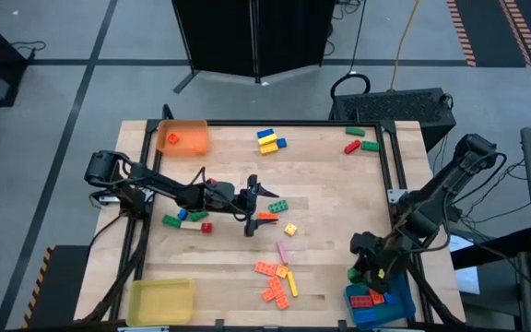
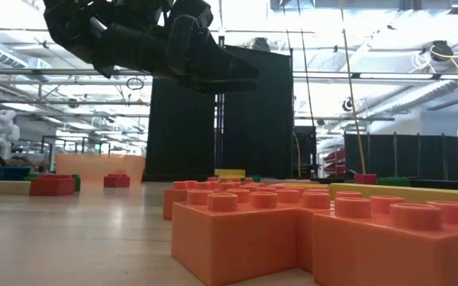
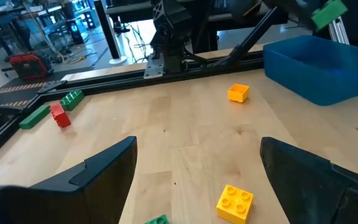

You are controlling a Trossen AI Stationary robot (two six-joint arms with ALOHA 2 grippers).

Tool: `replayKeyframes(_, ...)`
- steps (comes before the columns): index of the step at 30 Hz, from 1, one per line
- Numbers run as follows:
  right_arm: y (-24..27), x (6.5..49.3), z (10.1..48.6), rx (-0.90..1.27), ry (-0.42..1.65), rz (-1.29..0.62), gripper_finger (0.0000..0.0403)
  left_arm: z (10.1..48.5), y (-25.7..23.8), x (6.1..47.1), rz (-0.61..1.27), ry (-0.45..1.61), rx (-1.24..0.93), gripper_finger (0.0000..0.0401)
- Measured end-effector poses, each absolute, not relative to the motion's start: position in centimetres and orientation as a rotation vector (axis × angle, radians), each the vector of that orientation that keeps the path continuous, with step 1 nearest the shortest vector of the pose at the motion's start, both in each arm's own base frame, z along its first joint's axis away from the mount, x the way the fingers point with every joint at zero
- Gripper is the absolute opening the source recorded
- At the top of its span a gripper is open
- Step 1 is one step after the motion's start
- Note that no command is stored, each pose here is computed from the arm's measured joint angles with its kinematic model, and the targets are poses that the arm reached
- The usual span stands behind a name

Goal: Sort blocks by size
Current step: Put the green 8 stud game piece into the blue bin

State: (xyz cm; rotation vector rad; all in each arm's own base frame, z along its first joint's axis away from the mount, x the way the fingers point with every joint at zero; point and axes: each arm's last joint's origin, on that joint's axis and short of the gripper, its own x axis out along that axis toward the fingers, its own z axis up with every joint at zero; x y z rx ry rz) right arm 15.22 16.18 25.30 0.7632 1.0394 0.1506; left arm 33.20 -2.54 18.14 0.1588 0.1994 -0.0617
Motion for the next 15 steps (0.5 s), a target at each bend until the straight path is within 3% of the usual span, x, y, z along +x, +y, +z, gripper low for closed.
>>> replayKeyframes(15,18.3,13.5,25.3,0.833,1.029,0.154,0.0155,18.1,-2.6,33.2,-0.064,0.198,0.176,0.0341)
